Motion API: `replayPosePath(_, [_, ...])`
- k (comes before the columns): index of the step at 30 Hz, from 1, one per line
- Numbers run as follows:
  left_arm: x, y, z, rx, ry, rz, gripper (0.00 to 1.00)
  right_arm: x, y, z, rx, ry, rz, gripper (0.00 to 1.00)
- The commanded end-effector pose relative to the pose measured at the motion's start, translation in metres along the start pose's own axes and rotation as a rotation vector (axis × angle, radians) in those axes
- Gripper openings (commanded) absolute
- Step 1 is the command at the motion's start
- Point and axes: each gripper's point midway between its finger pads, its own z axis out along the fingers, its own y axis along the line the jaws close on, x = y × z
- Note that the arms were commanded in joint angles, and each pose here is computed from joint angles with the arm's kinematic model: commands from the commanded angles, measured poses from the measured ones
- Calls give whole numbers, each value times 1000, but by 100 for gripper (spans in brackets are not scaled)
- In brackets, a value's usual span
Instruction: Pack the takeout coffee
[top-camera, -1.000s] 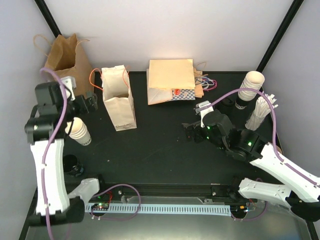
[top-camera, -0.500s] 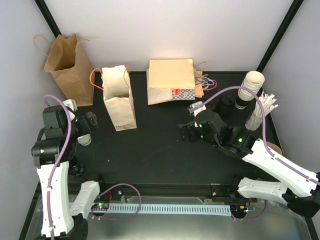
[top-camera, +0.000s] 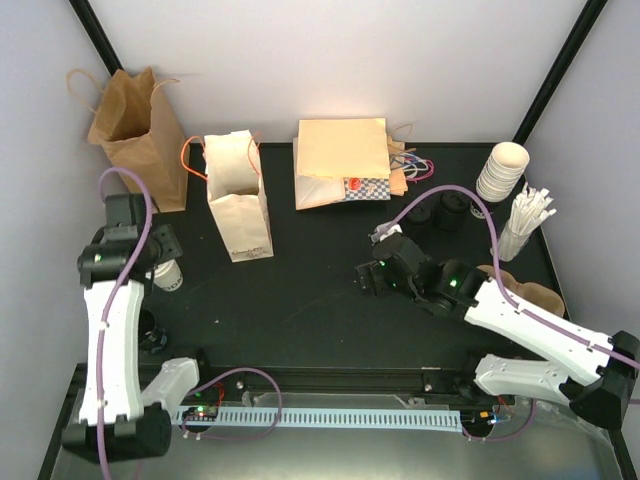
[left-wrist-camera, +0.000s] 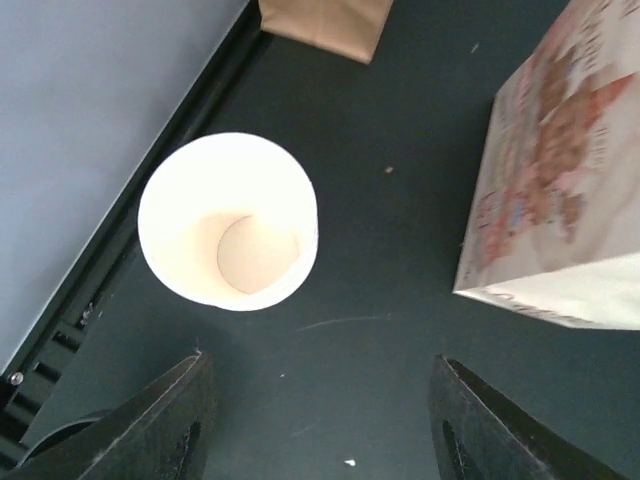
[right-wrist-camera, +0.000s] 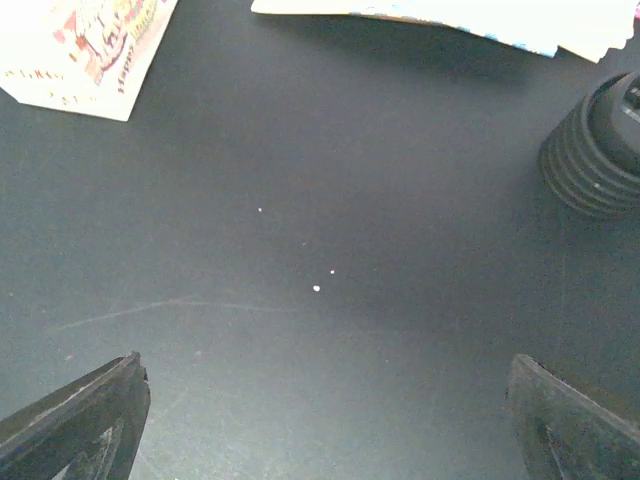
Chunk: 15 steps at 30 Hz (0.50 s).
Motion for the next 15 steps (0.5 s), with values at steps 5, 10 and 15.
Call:
replayPosePath(5, [-11, 2, 51, -67, 117, -14, 54, 9, 3, 4, -48, -17, 29, 100])
replayPosePath(10, [-15, 0, 82, -56, 174, -13, 44, 7, 2, -4, -78, -61, 37, 100])
replayPosePath(15, [-14, 9, 109, -83, 260, -34, 38, 5, 1, -9, -86, -79, 34, 100])
